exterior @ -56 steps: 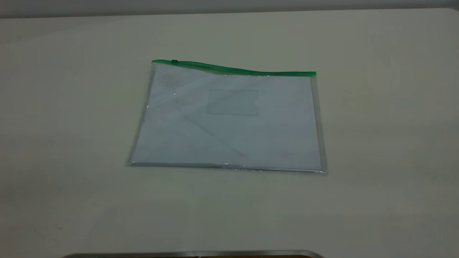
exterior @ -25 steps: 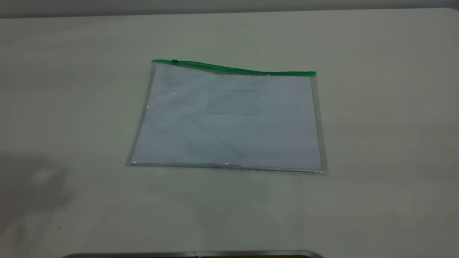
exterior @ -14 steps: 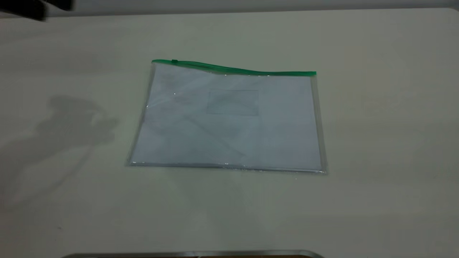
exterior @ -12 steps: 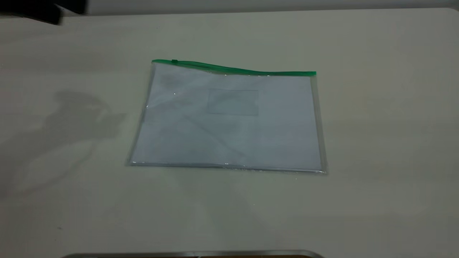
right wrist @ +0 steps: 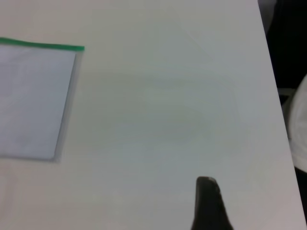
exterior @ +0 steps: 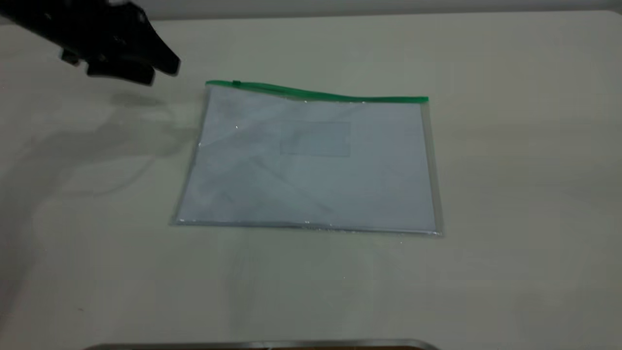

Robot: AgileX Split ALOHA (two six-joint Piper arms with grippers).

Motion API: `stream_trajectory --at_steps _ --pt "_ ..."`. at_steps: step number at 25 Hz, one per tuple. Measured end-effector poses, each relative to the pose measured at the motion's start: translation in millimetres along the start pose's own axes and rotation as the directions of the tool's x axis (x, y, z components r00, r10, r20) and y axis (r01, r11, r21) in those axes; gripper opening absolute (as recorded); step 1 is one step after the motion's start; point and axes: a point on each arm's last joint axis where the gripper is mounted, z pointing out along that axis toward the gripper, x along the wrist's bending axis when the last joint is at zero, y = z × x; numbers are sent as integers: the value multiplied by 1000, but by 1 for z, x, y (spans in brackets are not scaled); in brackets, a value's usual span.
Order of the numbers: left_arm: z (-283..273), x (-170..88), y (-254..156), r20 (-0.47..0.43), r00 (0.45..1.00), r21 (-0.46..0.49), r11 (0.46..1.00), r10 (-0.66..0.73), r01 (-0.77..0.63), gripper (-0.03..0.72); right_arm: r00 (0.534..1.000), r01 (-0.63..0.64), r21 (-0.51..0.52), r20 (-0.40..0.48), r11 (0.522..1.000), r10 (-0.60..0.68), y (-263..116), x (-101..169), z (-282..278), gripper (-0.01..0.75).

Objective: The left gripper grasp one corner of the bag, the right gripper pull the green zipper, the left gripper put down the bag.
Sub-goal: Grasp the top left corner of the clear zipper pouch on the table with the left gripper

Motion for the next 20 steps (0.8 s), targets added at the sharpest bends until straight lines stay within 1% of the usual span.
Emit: stream_trajectory --at_steps 4,8,11,14,20 --pt "24 14 -7 51 999 51 999 -7 5 590 1000 -2 22 -3 1000 2 9 -1 13 522" --pt "40 24 -10 78 997 71 997 -3 -3 590 1000 -4 -2 -3 1000 4 17 -1 20 522" --pt "46 30 -5 77 997 59 998 10 -15 590 1000 -5 -17 -2 1000 5 19 -1 22 522" --pt "50 34 4 81 997 27 999 21 -23 590 1000 -5 -37 -1 999 5 21 -1 22 522" --pt "64 39 10 117 993 13 999 29 -31 590 1000 -5 -56 0 998 5 23 -1 22 522"
